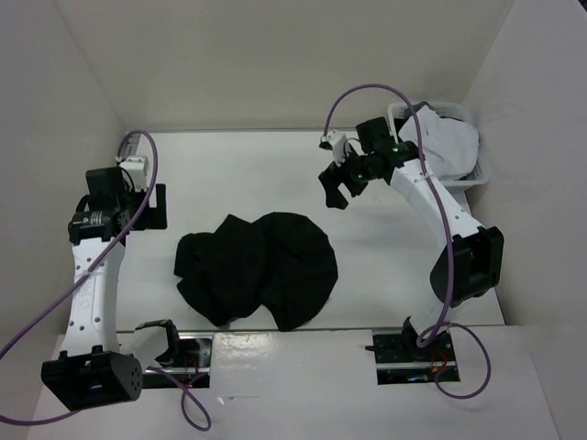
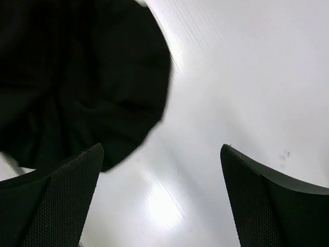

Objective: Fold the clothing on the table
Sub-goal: Move the skirt to the center of the board, then flatten the skirt out

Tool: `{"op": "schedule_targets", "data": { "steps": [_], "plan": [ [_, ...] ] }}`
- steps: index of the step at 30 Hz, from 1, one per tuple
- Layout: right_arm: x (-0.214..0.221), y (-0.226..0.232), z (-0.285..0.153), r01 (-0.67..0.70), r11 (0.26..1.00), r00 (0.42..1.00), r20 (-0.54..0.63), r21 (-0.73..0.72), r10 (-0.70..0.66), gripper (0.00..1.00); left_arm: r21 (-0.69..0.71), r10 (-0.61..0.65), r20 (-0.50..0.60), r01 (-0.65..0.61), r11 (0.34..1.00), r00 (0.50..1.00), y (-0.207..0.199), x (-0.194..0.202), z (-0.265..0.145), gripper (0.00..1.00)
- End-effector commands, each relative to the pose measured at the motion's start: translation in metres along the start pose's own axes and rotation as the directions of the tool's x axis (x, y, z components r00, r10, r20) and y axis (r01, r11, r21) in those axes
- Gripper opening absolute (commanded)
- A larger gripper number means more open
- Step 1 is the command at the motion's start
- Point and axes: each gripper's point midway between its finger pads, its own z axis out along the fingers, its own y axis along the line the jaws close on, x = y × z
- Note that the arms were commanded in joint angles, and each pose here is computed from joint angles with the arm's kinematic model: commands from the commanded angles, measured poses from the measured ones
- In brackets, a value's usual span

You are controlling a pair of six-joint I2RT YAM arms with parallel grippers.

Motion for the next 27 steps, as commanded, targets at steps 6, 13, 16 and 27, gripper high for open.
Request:
{"op": "schedule_targets", "data": {
  "steps": [6, 13, 16, 27],
  "plan": [
    [0.06, -0.039, -0.011, -0.052, 0.956, 0.994, -0.076, 0.288, 0.076, 0.98, 0.281, 0.122, -0.147, -0.077, 0.957, 0.981, -0.055, 0.03, 0.04, 0.98],
    [0.074, -0.04, -0.032, -0.105, 0.943, 0.99, -0.058, 0.315, 0.13, 0.98, 0.32, 0.16, -0.381, -0.033, 0.947, 0.911, -0.079, 0.063, 0.097, 0.88],
    [0.078, -0.041, -0.04, -0.122, 0.939, 0.988, -0.05, 0.323, 0.145, 0.98, 0.285, 0.169, -0.45, -0.039, 0.958, 0.877, -0.08, 0.078, 0.12, 0.74],
    [0.086, -0.041, -0.052, -0.151, 0.928, 0.984, -0.042, 0.342, 0.175, 0.98, 0.298, 0.243, -0.59, -0.072, 0.952, 0.77, -0.098, 0.124, 0.136, 0.12]
  ]
}}
